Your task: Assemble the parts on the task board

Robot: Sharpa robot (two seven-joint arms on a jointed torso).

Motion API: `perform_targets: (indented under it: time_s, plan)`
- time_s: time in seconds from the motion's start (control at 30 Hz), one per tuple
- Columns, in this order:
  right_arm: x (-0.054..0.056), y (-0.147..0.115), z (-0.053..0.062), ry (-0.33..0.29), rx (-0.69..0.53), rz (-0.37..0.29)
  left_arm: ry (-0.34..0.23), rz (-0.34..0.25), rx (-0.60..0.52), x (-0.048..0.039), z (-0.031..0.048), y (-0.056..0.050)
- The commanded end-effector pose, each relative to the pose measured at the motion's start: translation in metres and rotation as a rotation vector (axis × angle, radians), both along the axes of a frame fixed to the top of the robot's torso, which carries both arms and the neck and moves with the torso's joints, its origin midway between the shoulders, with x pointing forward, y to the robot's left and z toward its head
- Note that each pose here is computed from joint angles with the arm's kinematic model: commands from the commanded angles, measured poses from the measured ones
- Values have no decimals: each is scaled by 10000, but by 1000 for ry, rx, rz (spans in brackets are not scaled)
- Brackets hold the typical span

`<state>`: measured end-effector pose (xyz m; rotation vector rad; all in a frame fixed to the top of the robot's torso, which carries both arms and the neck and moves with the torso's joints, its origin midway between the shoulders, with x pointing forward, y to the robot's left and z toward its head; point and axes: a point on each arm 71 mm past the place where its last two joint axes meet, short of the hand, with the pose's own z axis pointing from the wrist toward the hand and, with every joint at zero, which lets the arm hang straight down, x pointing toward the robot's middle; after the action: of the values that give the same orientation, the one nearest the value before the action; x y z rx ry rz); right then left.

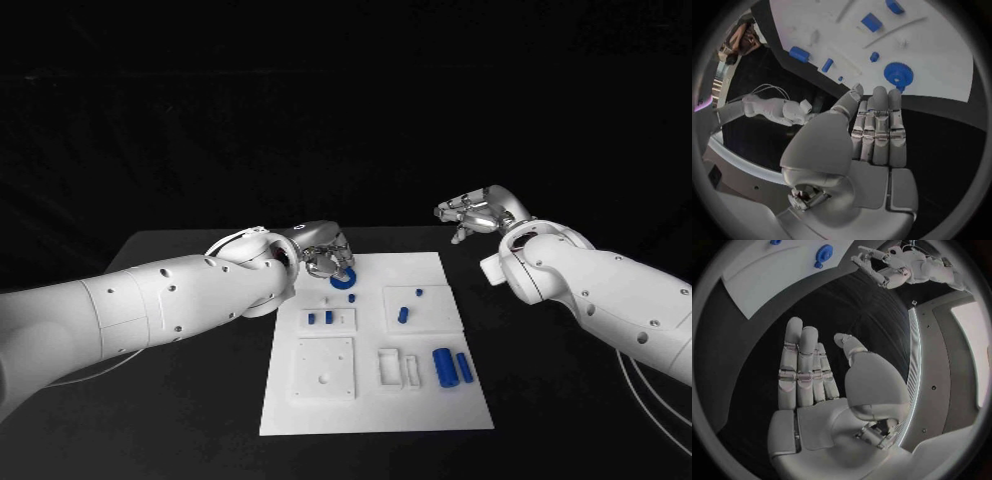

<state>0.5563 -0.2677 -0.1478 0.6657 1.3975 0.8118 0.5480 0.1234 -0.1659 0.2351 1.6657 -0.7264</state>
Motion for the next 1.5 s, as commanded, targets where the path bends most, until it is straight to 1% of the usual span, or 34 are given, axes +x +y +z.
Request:
perform_targets:
  time_s: [0.03,0.17,0.33,0.53,0.67,0.93,1.1,1.3,1.5]
  plan:
    - [-6,29,14,-16,10,21,-95,-85,66,-1,-6,-56]
    - [-8,43,18,-17,14,23,-96,-101,96,19,-46,-69]
    - [-10,70,22,-18,19,28,-68,-120,129,20,-119,-112]
    - [-14,105,27,-20,24,35,-31,-134,160,21,-251,-163]
    - [-16,115,30,-21,25,38,-18,-138,167,24,-302,-170]
    - [-20,127,34,-21,27,42,2,-139,185,45,-349,-157]
    - [-20,137,33,-19,27,46,18,-140,194,53,-401,-146]
    - [-19,152,31,-17,28,50,24,-141,195,64,-454,-138]
    - [-18,159,29,-16,29,52,24,-136,195,87,-475,-119]
